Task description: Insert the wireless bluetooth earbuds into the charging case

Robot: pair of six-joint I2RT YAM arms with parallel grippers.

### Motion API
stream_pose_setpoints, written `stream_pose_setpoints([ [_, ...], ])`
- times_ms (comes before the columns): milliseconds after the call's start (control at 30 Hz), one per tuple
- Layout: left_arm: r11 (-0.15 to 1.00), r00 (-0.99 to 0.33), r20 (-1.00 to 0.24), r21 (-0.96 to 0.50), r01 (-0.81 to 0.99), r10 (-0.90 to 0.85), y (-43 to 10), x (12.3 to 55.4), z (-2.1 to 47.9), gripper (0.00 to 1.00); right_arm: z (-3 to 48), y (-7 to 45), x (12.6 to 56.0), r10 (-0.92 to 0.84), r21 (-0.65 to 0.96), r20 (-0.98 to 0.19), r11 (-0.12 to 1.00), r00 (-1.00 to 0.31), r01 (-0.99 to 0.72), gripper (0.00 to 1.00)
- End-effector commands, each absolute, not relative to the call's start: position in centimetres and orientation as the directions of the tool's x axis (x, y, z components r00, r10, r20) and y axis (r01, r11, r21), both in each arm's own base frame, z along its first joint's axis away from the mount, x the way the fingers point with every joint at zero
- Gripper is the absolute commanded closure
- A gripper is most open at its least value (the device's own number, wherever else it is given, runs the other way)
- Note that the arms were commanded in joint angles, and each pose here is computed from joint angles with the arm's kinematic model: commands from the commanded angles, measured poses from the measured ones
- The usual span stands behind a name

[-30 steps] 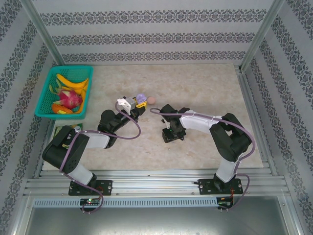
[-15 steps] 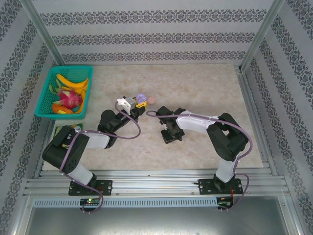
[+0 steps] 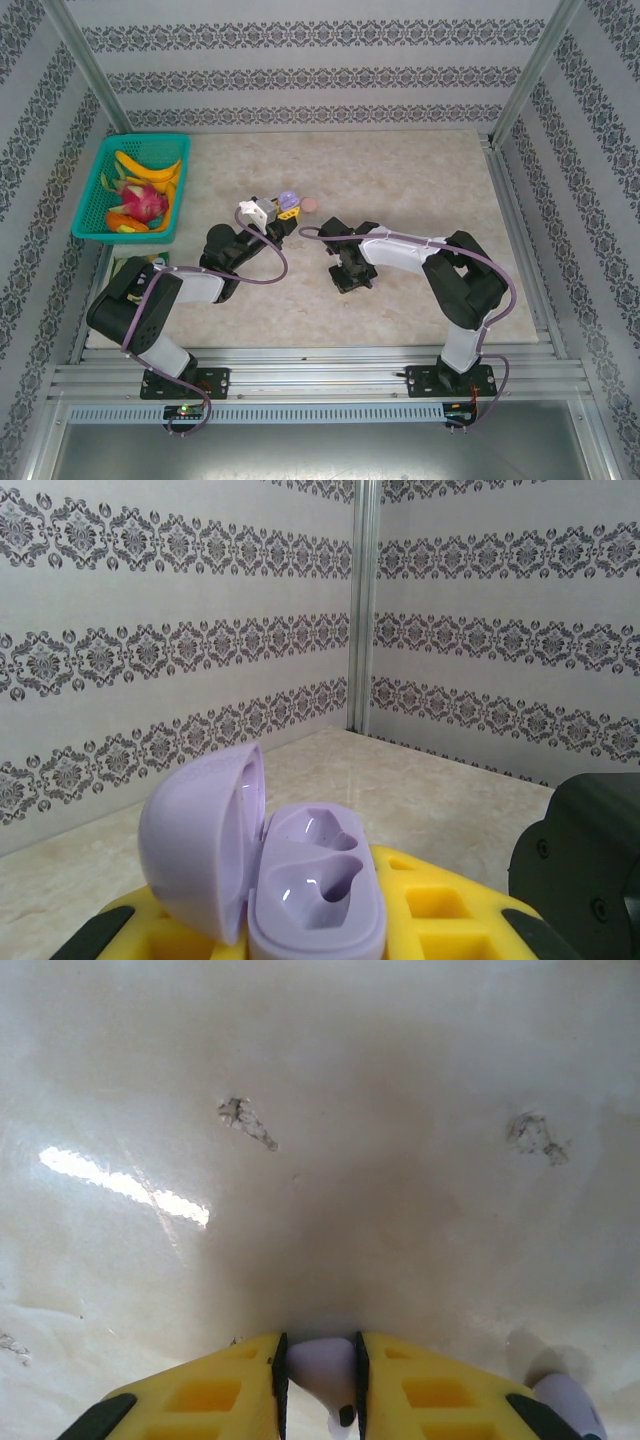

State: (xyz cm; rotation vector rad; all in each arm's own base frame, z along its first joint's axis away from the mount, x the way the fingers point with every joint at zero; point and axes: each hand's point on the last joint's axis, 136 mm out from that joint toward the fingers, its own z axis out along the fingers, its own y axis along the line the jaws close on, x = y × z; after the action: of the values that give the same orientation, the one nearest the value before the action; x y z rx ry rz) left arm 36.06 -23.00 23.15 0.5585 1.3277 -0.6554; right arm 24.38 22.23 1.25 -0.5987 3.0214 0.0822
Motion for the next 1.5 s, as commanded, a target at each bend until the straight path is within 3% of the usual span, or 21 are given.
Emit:
stream_pose_setpoints([
  [0, 0.697, 0.165, -0.974, 0.013, 0.717, -0.152, -22.8, 36.1, 25.5, 1.0, 2.3, 22.6, 24.0, -0.375, 0.048, -0.083, 0.924, -0.923, -0.38, 0.74],
  [333, 0.688, 0.164, -0.975, 0.016, 0.726, -0.15, -23.0, 36.1, 25.7, 1.0, 6.5, 22.2, 25.8, -0.289, 0.096, -0.226, 0.944, -0.93, -0.317, 0.75],
  [633, 0.639, 0.147, -0.979, 0.024, 0.768, -0.139, -23.9, 35.6, 25.8, 1.0, 15.4, 20.7, 28.8, -0.142, 0.216, -0.448, 0.941, -0.883, -0.261, 0.75],
  [1100, 0.471, 0.153, -0.978, 0.07, 0.88, -0.139, -27.1, 34.7, 27.4, 1.0, 33.3, 23.0, 32.4, -0.064, 0.281, -0.801, 0.839, -0.596, -0.467, 0.75],
  [1300, 0.441, 0.188, -0.977, 0.125, 0.889, -0.1, -28.3, 35.2, 28.5, 1.0, 38.6, 24.7, 32.4, -0.015, 0.284, -0.888, 0.769, -0.46, -0.573, 0.75],
  [1467, 0.425, 0.183, -0.978, 0.125, 0.897, -0.098, -29.0, 35.8, 29.2, 1.0, 40.1, 26.2, 32.7, 0.015, 0.299, -0.907, 0.725, -0.42, -0.62, 0.75],
])
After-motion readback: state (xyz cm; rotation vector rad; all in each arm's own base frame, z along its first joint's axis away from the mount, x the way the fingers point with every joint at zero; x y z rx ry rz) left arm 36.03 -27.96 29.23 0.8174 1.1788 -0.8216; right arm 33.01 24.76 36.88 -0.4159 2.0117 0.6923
